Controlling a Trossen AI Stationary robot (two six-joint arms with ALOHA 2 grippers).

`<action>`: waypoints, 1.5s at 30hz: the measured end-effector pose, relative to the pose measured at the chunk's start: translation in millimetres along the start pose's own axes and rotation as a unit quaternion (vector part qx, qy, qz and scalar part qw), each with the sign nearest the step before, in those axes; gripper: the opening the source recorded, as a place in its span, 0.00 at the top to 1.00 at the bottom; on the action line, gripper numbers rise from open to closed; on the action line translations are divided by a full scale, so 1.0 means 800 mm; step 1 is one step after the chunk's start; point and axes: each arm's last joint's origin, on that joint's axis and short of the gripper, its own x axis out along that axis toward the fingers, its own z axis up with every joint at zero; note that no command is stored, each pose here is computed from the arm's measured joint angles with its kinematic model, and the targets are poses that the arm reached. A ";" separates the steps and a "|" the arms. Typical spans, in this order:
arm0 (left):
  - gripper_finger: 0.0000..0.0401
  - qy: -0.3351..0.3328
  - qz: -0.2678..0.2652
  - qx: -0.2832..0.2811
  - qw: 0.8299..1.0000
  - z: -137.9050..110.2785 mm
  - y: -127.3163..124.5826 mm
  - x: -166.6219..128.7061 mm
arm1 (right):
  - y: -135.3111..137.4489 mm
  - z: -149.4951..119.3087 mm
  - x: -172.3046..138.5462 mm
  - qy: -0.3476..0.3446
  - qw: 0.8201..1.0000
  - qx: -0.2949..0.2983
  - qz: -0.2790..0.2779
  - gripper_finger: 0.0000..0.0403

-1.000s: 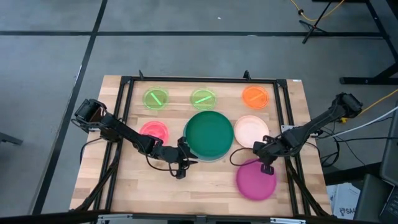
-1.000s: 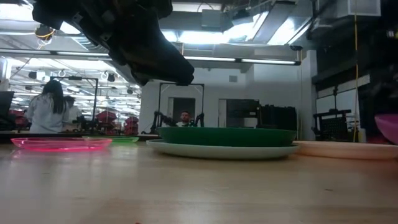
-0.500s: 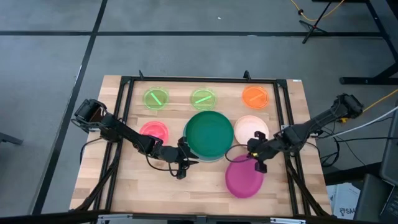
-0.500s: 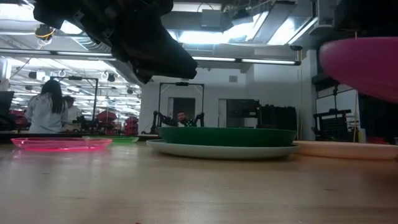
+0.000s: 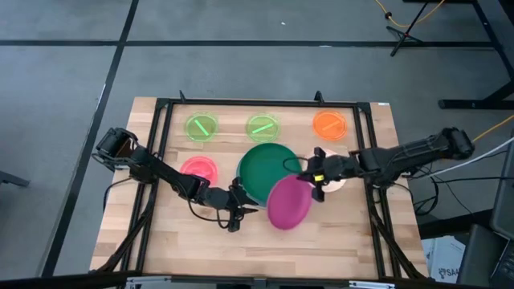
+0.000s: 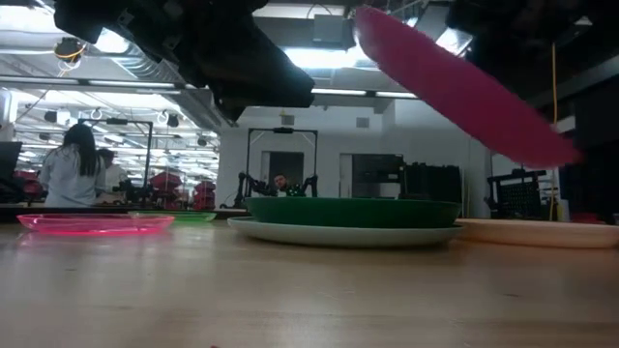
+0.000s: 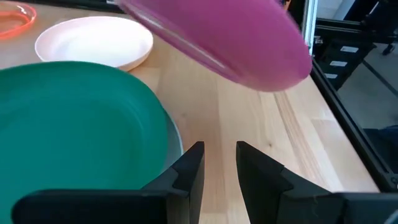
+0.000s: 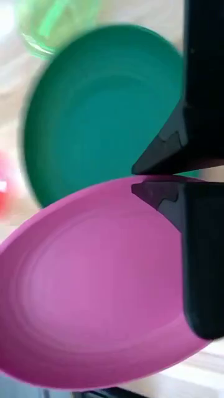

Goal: Stack plastic plates
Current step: Stack the pink plate on top of green plate, then stack the white plate on top of pink plate

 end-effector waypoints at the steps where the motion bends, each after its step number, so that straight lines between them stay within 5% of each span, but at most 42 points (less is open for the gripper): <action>1: 0.78 -0.001 -0.001 0.004 1.000 0.000 -0.001 0.000 | -0.004 0.004 0.002 -0.012 1.000 0.003 -0.002 0.99; 14: 0.78 -0.038 -0.007 0.064 0.997 0.016 -0.022 -0.025 | -0.073 0.016 0.051 -0.019 0.994 0.059 -0.092 0.99; 28: 0.78 -0.028 -0.011 0.068 0.997 0.012 -0.026 -0.027 | -0.114 -0.001 0.102 0.028 0.992 0.084 -0.091 0.98; 37: 0.78 -0.027 -0.010 0.068 0.997 0.012 -0.026 -0.027 | -0.112 0.000 0.103 0.027 0.996 0.044 -0.076 0.74; 45: 0.78 -0.027 -0.010 0.072 0.997 0.012 -0.026 -0.027 | -0.090 0.003 0.059 0.051 0.997 0.010 -0.051 0.58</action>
